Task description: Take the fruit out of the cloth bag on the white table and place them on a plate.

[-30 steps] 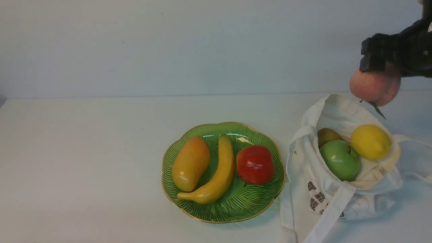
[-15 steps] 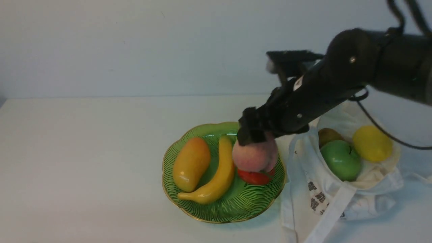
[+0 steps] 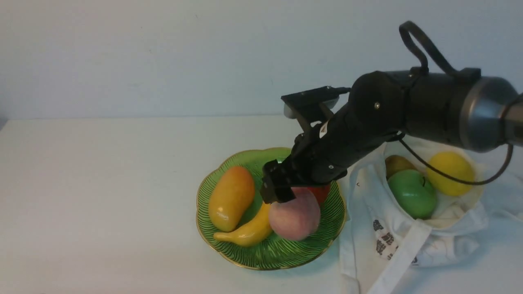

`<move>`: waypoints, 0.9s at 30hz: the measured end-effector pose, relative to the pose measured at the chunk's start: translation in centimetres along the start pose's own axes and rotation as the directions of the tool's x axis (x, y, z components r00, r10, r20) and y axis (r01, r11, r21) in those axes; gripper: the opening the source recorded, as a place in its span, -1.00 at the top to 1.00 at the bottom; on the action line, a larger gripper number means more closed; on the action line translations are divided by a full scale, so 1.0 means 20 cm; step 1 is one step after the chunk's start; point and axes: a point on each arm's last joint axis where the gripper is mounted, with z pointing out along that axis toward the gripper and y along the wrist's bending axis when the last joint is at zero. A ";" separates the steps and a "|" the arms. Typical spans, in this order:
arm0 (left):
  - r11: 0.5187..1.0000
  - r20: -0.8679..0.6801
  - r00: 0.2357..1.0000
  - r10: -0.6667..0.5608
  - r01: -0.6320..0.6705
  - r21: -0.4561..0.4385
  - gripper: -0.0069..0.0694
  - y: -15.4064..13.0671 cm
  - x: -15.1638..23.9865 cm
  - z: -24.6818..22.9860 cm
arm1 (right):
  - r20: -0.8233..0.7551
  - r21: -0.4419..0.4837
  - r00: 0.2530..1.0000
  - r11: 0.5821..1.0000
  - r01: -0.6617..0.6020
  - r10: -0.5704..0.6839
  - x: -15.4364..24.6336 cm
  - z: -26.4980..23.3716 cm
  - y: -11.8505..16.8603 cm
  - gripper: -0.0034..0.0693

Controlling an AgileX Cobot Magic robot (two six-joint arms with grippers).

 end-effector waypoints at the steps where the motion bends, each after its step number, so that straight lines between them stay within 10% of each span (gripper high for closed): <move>1: 1.000 0.000 1.000 0.000 0.000 0.000 0.84 0.00 0.00 0.00 | -0.013 0.000 1.000 1.000 0.014 -0.014 -0.01 -0.02 0.00 -0.97; 9: 1.000 0.000 1.000 0.000 0.000 0.000 0.84 0.00 0.00 0.00 | -0.073 -0.004 0.992 0.994 0.105 -0.105 -0.14 -0.25 0.06 -0.91; 20: 1.000 0.000 1.000 0.000 0.000 0.000 0.84 0.00 0.00 0.00 | 0.086 0.232 0.981 0.961 0.150 -0.174 -0.26 -0.82 0.06 0.70; 27: 1.000 0.000 1.000 0.000 0.000 0.000 0.84 0.00 0.00 0.00 | 0.234 0.299 0.958 0.950 0.090 -0.164 0.01 -1.29 0.09 0.94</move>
